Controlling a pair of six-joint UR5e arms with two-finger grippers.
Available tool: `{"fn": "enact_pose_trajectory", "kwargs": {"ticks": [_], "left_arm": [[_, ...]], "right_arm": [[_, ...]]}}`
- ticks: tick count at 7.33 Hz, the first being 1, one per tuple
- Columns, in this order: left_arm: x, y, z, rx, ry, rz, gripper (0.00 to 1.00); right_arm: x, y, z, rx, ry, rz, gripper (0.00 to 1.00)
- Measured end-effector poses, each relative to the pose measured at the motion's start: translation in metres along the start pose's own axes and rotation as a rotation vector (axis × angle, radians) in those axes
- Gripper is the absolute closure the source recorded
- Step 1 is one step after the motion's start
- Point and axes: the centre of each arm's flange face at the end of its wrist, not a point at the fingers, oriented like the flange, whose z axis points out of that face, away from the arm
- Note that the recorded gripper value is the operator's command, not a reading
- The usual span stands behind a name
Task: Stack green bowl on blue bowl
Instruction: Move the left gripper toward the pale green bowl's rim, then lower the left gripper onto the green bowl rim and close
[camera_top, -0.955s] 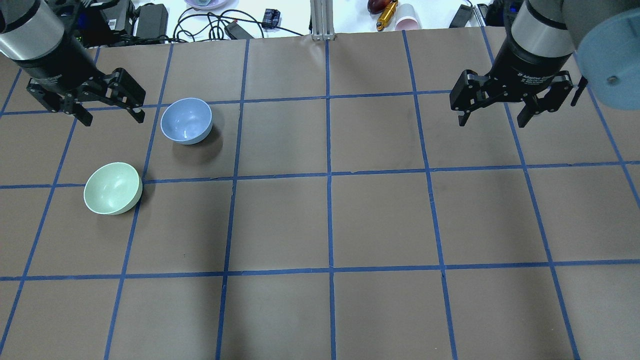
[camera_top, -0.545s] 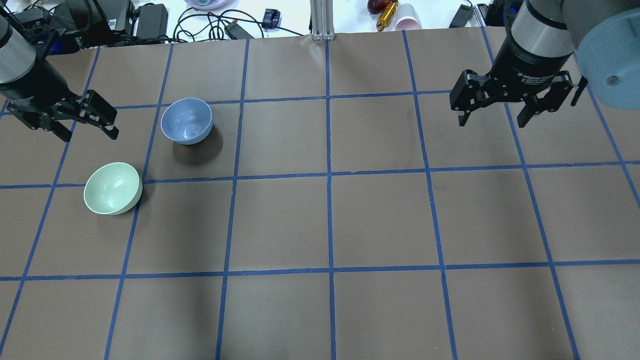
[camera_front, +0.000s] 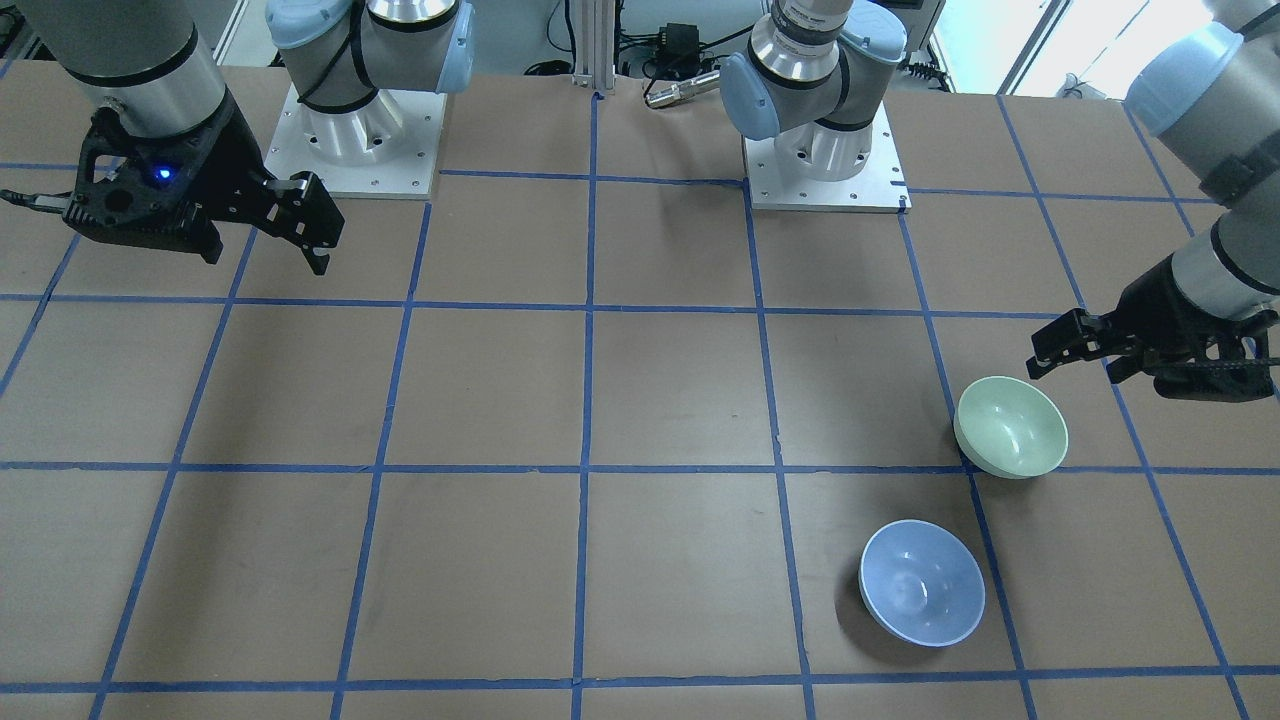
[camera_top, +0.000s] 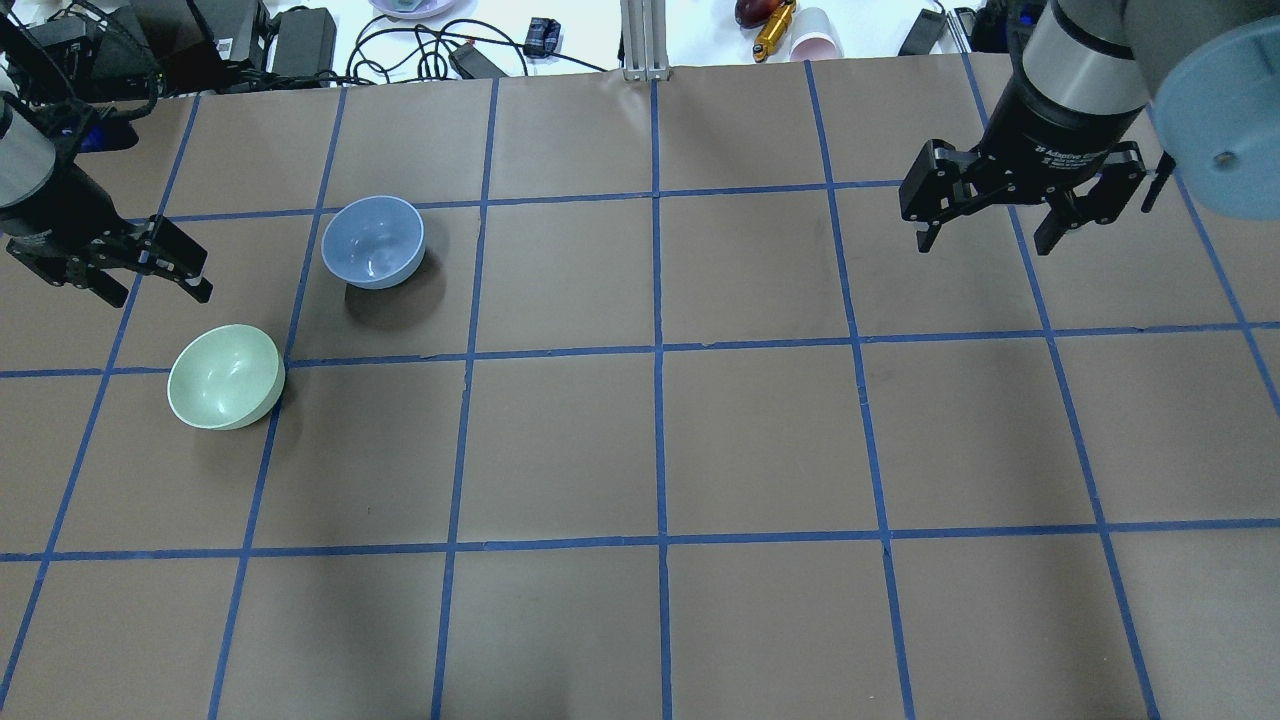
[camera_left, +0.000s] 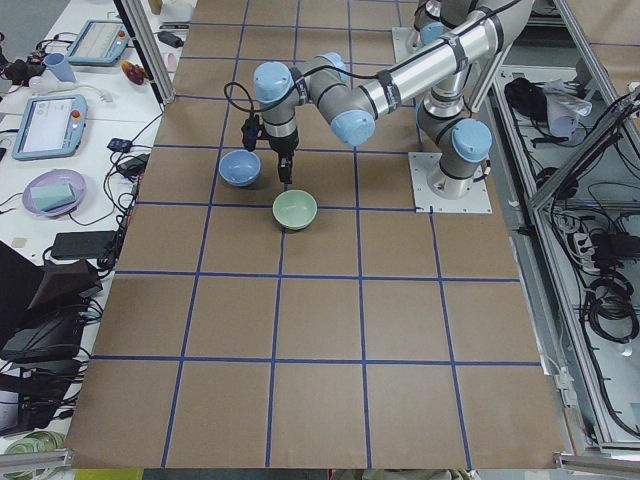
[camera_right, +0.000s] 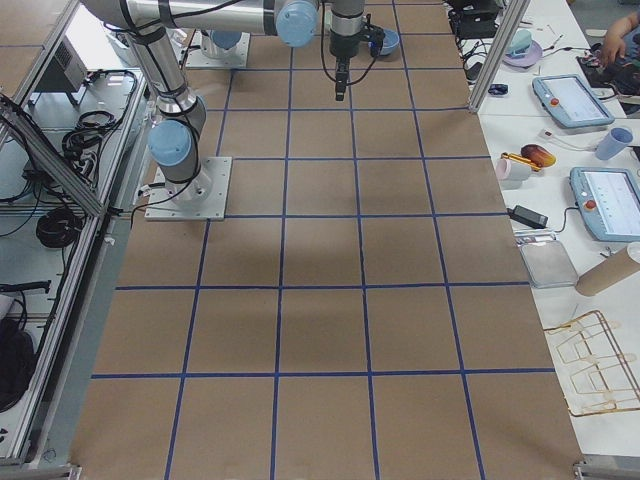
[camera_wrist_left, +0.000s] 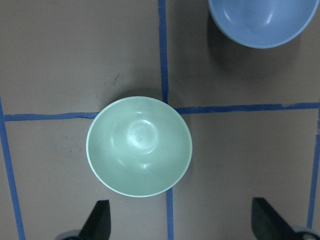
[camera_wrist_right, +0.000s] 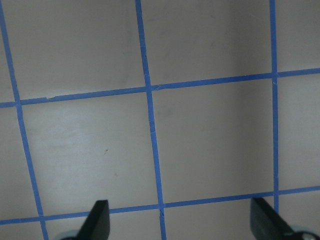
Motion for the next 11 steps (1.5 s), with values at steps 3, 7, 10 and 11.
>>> {"fn": "enact_pose_trajectory", "kwargs": {"ticks": [3,7,10,11], "left_arm": [[-0.049,-0.006,0.039,0.010,0.058,0.000,0.00],[-0.088,-0.001,0.109,0.016,0.079,-0.019,0.00],[-0.087,0.006,0.142,0.005,0.089,-0.023,0.00],[-0.088,0.006,0.149,-0.003,0.096,-0.023,0.00]], "right_arm": [[0.000,0.000,0.000,0.000,0.000,0.000,0.00],[0.000,0.000,0.000,0.000,0.000,0.000,0.00],[0.000,0.000,0.000,0.000,0.000,0.000,0.00],[0.000,0.000,0.000,0.000,0.000,0.000,0.00]]}}
